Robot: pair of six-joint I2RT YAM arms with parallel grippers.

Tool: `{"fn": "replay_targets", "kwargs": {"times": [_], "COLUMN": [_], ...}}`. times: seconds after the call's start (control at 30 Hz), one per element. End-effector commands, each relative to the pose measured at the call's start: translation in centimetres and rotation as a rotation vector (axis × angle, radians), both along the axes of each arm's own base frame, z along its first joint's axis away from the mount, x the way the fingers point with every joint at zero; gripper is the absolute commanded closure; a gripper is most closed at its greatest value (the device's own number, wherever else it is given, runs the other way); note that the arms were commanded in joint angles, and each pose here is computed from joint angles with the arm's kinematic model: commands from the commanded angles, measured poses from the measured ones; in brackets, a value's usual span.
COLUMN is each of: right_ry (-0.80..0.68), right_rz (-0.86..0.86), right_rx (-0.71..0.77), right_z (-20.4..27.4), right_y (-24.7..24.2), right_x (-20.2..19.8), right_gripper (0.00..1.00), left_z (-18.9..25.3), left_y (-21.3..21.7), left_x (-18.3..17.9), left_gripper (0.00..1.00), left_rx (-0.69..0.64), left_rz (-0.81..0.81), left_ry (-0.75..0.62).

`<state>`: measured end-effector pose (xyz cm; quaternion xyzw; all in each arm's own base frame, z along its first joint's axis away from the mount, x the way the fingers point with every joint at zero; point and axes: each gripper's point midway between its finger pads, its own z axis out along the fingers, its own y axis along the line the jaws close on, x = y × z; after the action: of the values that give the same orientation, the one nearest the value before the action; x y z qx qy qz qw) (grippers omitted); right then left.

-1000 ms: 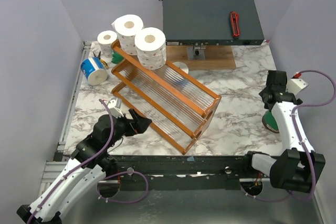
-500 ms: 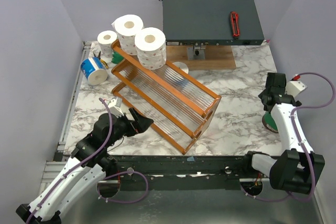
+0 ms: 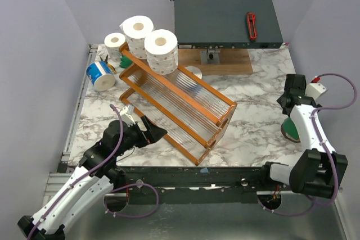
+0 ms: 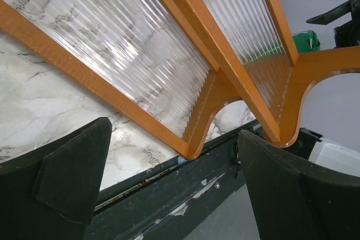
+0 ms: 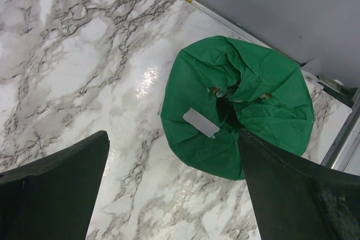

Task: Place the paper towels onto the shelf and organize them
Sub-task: Pick up the paper towel from the center of the board.

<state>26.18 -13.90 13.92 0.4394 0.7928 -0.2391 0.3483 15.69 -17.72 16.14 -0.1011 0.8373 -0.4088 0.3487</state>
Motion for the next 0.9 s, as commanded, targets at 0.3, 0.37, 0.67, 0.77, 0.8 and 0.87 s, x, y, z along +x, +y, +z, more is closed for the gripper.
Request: {"fn": "replay_targets", "kwargs": {"times": [0.3,0.37,0.67,0.77,0.8,0.87], "right_ry": [0.043,0.044,0.061,0.076,0.074,0.075], "right_rz": [-0.014,-0.013,-0.022,-0.025,-0.022,-0.012], "right_rx": [-0.021,-0.018,0.024,0.041,0.048,0.064], "right_z": [-1.7,-1.8,-3.7,-4.6,-4.8,-5.3], "right_y": [-1.2,-1.2,-1.1,-1.0,-0.8,-0.5], "right_x": [1.0,1.2,0.8,0.5,0.5,0.4], "right_gripper": [0.0,0.0,0.0,0.0,0.0,0.0], "left_z": [-0.4,-0.6,-1.2,-1.3,-1.4,-1.4], "left_y": [0.1,0.0,-0.1,-0.1,-0.1,0.0], "left_x": [0.0,0.0,0.0,-0.1,-0.2,-0.2], "left_gripper": [0.01,0.01,0.02,0.01,0.01,0.01], "left_rx": [-0.001,0.001,0.002,0.003,0.005,0.004], "left_rz": [-0.002,-0.003,-0.008,-0.01,-0.011,-0.01], "left_ry": [-0.01,-0.005,0.005,0.011,0.012,0.01]}}
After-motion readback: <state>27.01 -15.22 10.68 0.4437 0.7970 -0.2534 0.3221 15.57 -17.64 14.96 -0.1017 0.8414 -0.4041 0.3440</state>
